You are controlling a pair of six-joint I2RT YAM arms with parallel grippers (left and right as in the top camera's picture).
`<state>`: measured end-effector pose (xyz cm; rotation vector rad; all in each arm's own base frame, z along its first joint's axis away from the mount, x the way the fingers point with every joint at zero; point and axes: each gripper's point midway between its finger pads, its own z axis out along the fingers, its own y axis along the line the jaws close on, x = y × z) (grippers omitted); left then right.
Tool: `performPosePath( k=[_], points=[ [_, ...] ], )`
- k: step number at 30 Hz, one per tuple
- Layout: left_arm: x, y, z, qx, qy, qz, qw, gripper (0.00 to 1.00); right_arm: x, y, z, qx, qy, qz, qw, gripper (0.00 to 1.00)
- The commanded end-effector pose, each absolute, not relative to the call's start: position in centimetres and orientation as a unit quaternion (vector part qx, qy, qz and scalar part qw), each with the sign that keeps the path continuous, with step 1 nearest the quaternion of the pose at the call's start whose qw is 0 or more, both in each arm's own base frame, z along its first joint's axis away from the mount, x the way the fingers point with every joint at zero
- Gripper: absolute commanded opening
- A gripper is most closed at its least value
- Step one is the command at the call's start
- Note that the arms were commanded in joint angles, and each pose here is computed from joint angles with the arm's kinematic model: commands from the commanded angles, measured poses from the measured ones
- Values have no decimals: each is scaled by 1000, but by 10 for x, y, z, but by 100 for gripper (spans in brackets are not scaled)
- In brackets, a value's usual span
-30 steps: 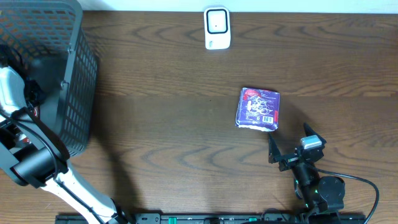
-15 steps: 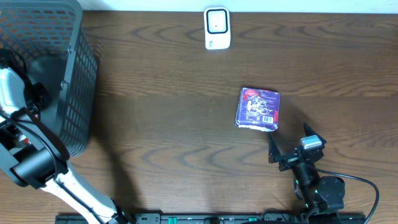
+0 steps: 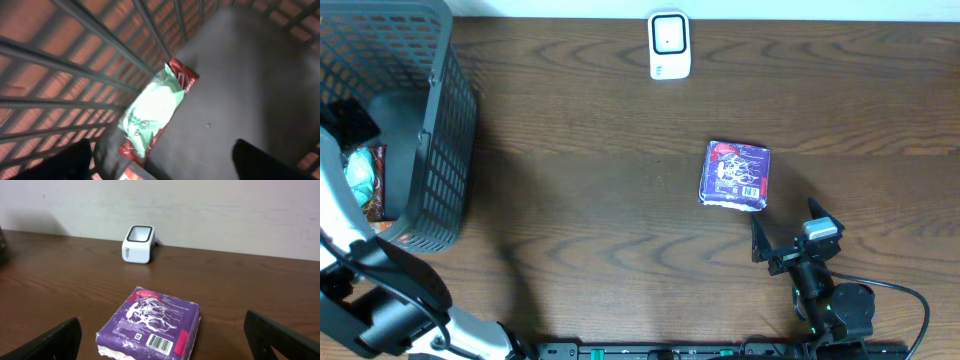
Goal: Scan the item barcode
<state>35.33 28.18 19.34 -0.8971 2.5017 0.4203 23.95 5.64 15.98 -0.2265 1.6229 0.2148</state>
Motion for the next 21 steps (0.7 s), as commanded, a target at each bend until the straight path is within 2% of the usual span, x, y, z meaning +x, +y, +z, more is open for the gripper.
performPosePath(
  k=[1, 8, 16, 18, 19, 21],
  points=[
    [346, 279, 142, -300, 930, 141, 160, 96, 239, 56, 159, -96, 723, 96, 678, 99],
    [347, 288, 90, -279, 940, 155, 119, 97, 239, 56, 159, -96, 723, 96, 678, 99],
    [353, 312, 65, -273, 934, 201, 109, 98, 239, 56, 159, -96, 723, 96, 678, 99],
    [353, 312, 57, -273, 936, 199, 102, 86, 239, 56, 159, -96, 723, 96, 678, 99],
    [353, 311, 53, -272, 937, 197, 98, 72, 239, 56, 159, -96, 723, 96, 678, 99],
    [351, 310, 44, -271, 939, 193, 86, 56, 239, 56, 159, -96, 723, 96, 678, 99]
  ],
)
